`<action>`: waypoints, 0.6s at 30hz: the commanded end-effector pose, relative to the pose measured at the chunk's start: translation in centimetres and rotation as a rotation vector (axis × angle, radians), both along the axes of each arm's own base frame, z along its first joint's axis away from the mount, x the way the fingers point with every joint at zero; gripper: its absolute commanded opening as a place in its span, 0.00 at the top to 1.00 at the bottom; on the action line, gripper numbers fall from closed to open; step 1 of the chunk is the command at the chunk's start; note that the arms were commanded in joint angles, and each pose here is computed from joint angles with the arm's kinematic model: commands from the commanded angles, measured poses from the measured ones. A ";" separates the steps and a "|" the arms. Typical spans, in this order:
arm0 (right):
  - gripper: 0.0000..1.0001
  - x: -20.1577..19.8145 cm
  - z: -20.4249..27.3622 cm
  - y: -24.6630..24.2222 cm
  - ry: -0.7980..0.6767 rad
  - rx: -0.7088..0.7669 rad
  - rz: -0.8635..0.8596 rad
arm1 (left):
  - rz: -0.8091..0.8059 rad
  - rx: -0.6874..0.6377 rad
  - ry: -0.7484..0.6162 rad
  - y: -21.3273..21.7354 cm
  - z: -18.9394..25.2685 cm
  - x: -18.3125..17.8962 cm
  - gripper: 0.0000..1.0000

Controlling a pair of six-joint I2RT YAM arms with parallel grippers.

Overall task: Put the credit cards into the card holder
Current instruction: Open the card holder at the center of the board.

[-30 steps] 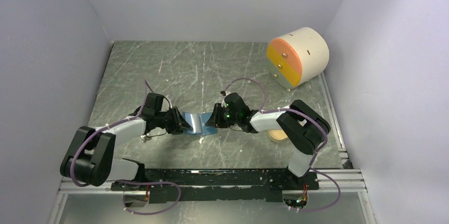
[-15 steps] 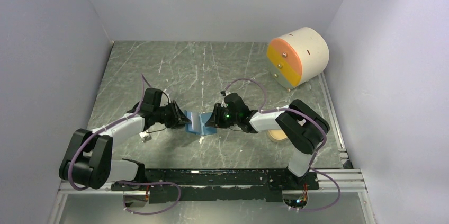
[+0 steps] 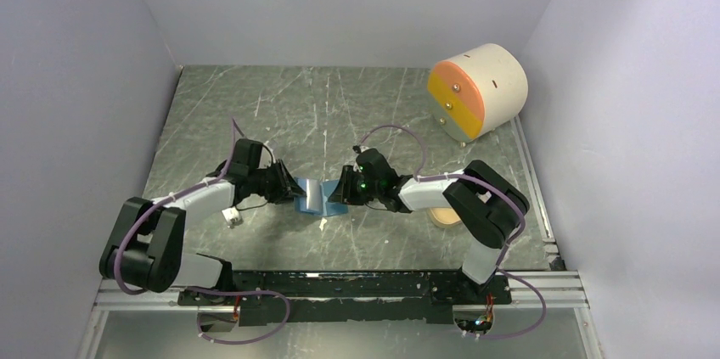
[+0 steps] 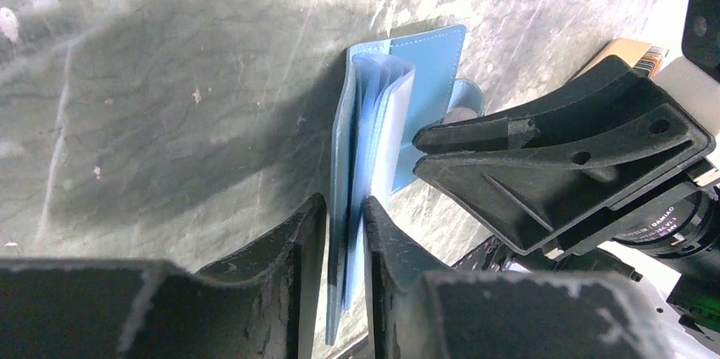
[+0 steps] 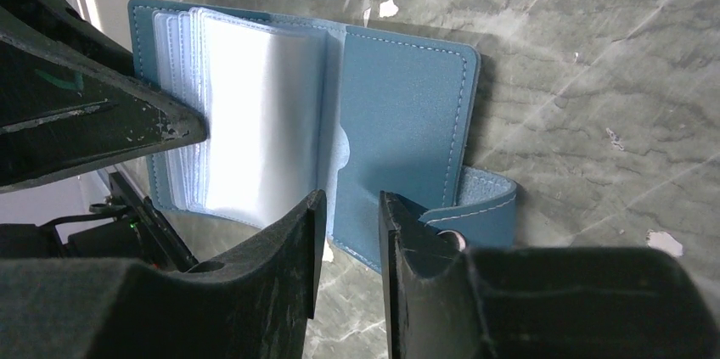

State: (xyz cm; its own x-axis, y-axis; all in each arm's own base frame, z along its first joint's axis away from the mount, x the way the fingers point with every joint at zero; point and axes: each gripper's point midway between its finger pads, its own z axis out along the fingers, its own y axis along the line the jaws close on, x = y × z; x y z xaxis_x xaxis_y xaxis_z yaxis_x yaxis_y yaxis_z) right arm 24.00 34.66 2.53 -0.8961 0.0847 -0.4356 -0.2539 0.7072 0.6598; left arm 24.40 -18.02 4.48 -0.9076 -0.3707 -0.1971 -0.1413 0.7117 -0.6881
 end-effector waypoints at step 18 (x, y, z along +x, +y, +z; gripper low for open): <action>0.68 0.1 -1.3 0.1 0.012 -0.020 -0.005 | -0.182 -0.174 -0.197 -4.2 3.1 0.2 0.89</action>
